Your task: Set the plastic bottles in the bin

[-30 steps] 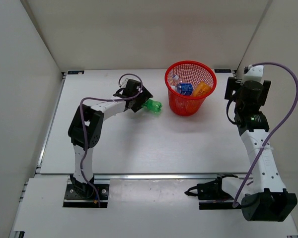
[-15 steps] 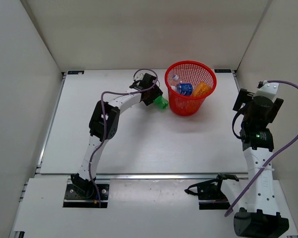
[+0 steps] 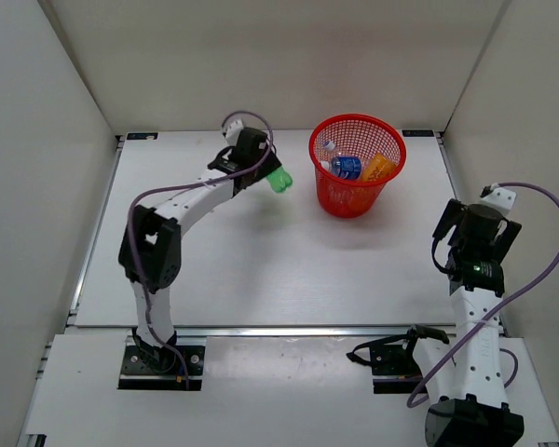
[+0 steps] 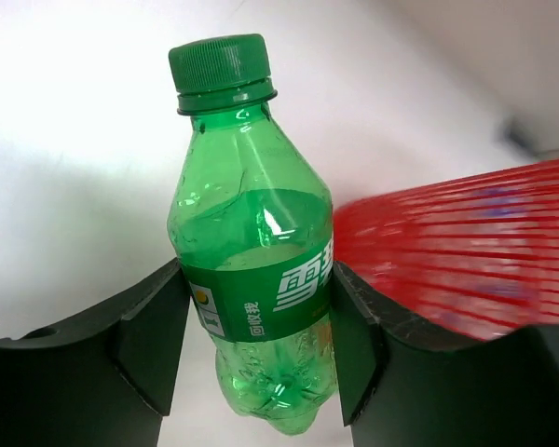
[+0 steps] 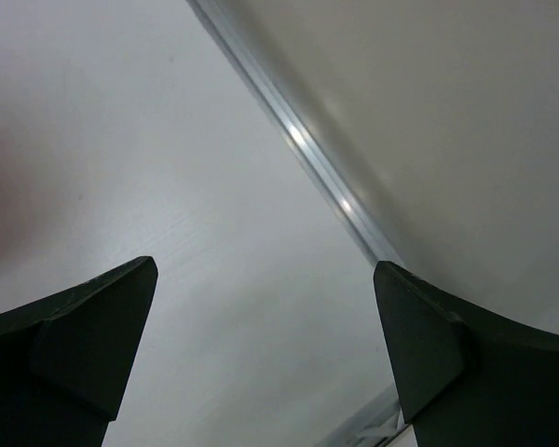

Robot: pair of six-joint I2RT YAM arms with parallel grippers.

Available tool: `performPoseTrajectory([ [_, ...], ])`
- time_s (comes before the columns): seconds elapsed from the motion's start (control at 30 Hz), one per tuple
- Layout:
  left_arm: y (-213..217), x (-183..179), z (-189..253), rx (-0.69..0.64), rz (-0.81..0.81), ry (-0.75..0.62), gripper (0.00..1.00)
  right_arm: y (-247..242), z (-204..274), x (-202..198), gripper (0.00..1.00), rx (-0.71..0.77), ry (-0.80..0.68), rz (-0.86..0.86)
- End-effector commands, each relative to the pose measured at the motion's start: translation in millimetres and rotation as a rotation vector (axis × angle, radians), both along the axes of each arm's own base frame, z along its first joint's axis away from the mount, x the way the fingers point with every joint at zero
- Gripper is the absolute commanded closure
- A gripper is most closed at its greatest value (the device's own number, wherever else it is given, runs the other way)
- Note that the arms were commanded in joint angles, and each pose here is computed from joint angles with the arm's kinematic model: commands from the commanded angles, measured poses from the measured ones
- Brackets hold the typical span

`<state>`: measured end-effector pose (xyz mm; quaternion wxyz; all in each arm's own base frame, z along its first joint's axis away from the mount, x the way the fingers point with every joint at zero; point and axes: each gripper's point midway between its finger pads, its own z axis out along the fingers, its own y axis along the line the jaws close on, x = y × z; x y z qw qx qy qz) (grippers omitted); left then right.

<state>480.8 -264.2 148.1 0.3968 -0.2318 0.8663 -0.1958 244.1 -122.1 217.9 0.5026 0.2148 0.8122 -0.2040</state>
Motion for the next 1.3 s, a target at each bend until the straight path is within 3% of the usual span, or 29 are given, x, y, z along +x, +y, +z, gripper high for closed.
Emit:
performPoseTrajectory([
  [0.0,-14.0,14.1,167.0,-0.093,-0.047,-0.427,0.58,14.3,-24.1,-5.0,0.01,0.094,0.016,0.034],
  [0.13,-59.6,17.0,239.6,-0.127,-0.166,-0.590,0.51,22.8,-36.2,-9.2,0.01,0.104,0.045,0.058],
  [0.17,-69.6,22.8,230.7,-0.103,-0.184,-0.586,0.49,24.6,-36.0,-7.5,0.01,0.109,0.037,0.069],
  [0.23,-95.3,19.1,255.8,-0.123,-0.231,-0.633,0.49,26.2,-35.4,-7.5,0.01,0.113,0.025,0.081],
  [0.43,-161.0,13.4,208.7,-0.170,-0.353,-0.549,0.40,24.0,-37.2,-9.4,0.00,0.090,0.044,0.078],
  [0.5,-175.7,7.2,205.8,-0.150,-0.389,-0.543,0.33,22.4,-38.4,-11.1,0.01,0.078,0.062,0.069],
  [0.6,-182.8,-2.4,209.8,-0.170,-0.430,-0.537,0.01,25.5,-33.7,-7.6,0.01,0.084,0.049,0.086],
  [0.7,-179.6,-14.2,221.9,-0.166,-0.450,-0.555,0.01,30.4,-34.1,-6.1,0.01,0.100,0.049,0.111],
  [0.77,-165.7,-26.4,245.5,-0.129,-0.453,-0.594,0.01,37.9,-35.6,-5.1,0.01,0.119,0.073,0.153],
  [0.87,-140.5,-46.0,256.6,-0.062,-0.462,-0.605,0.01,57.1,-49.4,-7.0,0.01,0.187,0.162,0.245],
  [0.9,-132.4,-48.3,234.9,-0.017,-0.467,-0.564,0.01,65.5,-50.2,-5.3,0.01,0.221,0.176,0.272],
  [0.93,-116.3,-60.1,251.5,-0.016,-0.455,-0.586,0.01,71.5,-49.8,-7.7,0.01,0.239,0.188,0.286],
  [0.97,-95.6,-70.6,241.0,0.024,-0.430,-0.562,0.01,74.0,-50.6,-8.0,0.00,0.256,0.195,0.281],
  [1.0,-78.1,-72.2,203.1,0.089,-0.404,-0.488,0.01,80.2,-49.6,-9.2,0.01,0.266,0.198,0.298],
  [1.07,-30.2,-97.9,189.6,0.124,-0.355,-0.441,0.01,86.5,-42.0,-9.7,0.01,0.275,0.179,0.297],
  [1.1,-4.8,-101.4,151.6,0.160,-0.317,-0.347,0.01,90.9,-43.6,-12.6,0.01,0.284,0.193,0.307],
  [1.27,130.4,-175.4,110.1,0.269,-0.105,-0.185,0.01,101.1,-52.2,-22.9,0.01,0.305,0.269,0.329],
])
